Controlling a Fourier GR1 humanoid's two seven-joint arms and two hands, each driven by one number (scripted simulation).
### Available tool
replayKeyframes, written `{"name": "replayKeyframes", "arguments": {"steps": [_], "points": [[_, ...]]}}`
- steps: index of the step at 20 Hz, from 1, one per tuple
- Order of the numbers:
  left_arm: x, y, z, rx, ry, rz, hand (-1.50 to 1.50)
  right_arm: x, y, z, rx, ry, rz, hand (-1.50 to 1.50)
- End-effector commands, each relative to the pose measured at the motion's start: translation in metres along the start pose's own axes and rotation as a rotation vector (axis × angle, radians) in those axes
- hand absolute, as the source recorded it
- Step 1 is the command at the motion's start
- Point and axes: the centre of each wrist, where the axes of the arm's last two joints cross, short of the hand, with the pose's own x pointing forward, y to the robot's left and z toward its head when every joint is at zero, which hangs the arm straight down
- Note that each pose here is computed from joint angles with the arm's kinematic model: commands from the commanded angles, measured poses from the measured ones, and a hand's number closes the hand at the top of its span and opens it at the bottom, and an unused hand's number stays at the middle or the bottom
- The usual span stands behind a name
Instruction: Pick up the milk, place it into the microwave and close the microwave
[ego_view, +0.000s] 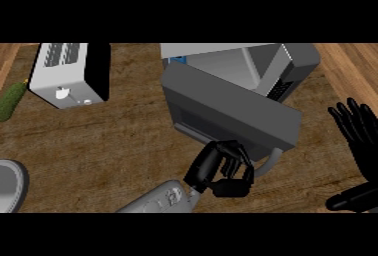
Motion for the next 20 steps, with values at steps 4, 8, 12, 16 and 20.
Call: {"name": "replayKeyframes", "arguments": {"steps": [4, 8, 12, 16, 20], "points": [[0.025, 0.015, -0.039, 0.103, -0.036, 0.021, 1.50, 0.018, -0.001, -0.018, 0.121, -0.031, -0.045, -1.50], [0.027, 0.026, -0.053, 0.184, -0.012, 0.027, 1.50, 0.025, 0.000, -0.024, 0.140, -0.046, -0.065, -1.50], [0.035, 0.039, -0.069, 0.239, 0.010, 0.058, 1.50, 0.030, -0.001, -0.031, 0.136, -0.078, -0.092, -1.50], [0.047, 0.053, -0.080, 0.333, -0.045, 0.153, 1.50, 0.036, -0.002, -0.033, 0.166, -0.074, -0.106, -1.50], [0.046, 0.062, -0.088, 0.363, -0.059, 0.178, 1.50, 0.041, -0.004, -0.037, 0.168, -0.067, -0.106, -1.50]]}}
